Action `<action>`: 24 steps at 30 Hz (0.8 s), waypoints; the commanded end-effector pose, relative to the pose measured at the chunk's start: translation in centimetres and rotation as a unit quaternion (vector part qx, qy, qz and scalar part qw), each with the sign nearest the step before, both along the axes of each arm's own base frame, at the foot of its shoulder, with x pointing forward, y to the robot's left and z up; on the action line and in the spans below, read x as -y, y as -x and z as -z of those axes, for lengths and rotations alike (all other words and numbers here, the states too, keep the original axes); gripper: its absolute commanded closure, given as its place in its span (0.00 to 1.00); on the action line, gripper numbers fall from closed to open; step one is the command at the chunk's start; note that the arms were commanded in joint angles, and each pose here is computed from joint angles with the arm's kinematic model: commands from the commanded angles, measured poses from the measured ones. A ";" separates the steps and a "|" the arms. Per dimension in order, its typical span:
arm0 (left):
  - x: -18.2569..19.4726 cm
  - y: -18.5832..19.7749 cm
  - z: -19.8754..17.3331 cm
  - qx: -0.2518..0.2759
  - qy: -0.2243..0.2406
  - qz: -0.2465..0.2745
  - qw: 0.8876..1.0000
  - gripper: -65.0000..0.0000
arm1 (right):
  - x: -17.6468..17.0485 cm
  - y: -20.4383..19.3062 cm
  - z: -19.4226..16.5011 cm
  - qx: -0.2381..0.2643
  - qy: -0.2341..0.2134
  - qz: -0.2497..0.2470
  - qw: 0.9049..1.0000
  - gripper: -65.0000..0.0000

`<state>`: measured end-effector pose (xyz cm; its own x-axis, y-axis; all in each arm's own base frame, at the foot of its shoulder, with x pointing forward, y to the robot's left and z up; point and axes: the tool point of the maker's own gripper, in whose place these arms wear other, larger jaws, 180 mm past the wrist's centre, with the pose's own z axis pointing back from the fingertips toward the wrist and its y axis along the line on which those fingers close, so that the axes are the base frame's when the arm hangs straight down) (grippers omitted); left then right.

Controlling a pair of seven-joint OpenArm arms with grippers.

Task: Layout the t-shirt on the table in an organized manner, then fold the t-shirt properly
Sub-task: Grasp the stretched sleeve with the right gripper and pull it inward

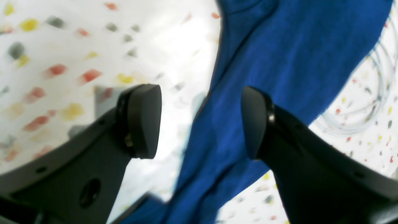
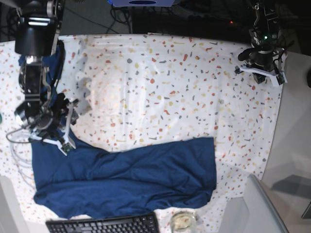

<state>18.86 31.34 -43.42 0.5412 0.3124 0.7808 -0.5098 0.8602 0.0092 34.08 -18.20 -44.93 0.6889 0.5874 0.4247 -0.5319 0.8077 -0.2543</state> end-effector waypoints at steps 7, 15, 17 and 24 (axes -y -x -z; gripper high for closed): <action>-5.0 2.1 -2.1 0.016 -0.044 -0.062 0.997 1.00 | -1.3 -5.0 0.8 0.034 -0.039 -0.003 0.999 0.43; -5.8 3.0 -2.3 0.010 -0.050 -0.071 0.996 1.00 | -2.1 -7.0 2.2 0.032 -0.084 0.014 0.996 0.43; -5.8 3.0 -2.3 0.010 -0.050 -0.071 0.996 1.00 | -1.6 -7.1 2.4 0.035 -0.088 0.016 0.995 0.43; -5.8 3.1 -2.2 0.009 -0.049 -0.072 0.996 1.00 | -0.4 -6.2 4.1 0.024 -0.073 0.048 0.996 0.73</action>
<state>15.36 36.35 -42.40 0.4994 0.3442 0.7951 -0.6321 0.7724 0.0627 39.42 -16.12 -49.69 0.7130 0.4333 0.5513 -0.4598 0.8825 -0.0989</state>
